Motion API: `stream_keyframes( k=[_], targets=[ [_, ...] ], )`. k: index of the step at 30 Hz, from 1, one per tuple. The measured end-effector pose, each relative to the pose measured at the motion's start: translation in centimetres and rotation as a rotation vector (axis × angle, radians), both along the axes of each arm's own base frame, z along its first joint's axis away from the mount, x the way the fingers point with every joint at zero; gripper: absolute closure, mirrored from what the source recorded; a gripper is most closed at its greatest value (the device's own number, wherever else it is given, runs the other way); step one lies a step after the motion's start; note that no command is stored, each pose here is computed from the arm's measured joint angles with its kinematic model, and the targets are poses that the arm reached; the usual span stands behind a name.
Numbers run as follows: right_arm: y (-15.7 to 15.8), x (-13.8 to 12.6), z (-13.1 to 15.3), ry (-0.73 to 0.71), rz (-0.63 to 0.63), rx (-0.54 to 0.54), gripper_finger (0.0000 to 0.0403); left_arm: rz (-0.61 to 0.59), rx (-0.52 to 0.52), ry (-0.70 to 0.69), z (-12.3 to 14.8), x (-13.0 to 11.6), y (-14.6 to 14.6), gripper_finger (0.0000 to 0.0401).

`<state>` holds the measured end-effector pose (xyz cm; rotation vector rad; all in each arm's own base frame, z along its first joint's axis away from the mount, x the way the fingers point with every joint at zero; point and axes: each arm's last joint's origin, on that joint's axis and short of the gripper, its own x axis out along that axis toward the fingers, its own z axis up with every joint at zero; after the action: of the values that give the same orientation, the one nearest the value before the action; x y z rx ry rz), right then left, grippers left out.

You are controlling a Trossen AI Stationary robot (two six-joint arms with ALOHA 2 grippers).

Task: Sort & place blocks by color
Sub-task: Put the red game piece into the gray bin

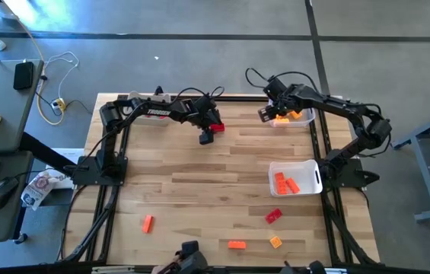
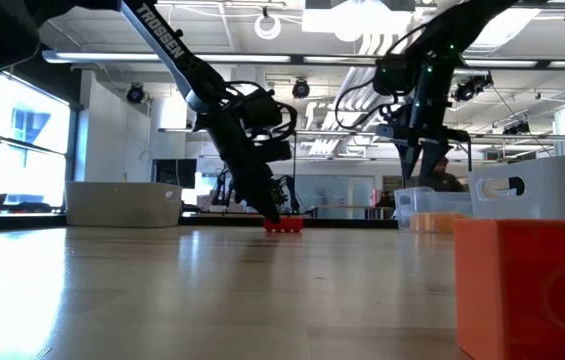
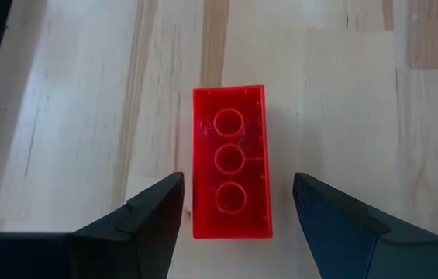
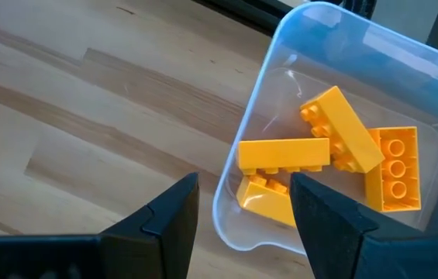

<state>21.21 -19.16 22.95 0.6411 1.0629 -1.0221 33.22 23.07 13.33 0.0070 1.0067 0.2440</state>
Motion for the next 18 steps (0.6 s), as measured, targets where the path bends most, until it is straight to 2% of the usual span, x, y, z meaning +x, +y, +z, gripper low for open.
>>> stream_keyframes(
  k=[10, 18],
  targets=[
    [0.7, 0.6, 0.0, 0.000, 0.033, 0.000, 0.0214, 0.001, -0.016, 0.025, -1.2, -0.1, 0.4, 0.0172],
    [0.8, 0.7, 0.0, -0.001, 0.035, 0.000, 0.0214, -0.002, -0.003, 0.009, -1.1, 0.0, 0.4, 0.0174]
  ],
)
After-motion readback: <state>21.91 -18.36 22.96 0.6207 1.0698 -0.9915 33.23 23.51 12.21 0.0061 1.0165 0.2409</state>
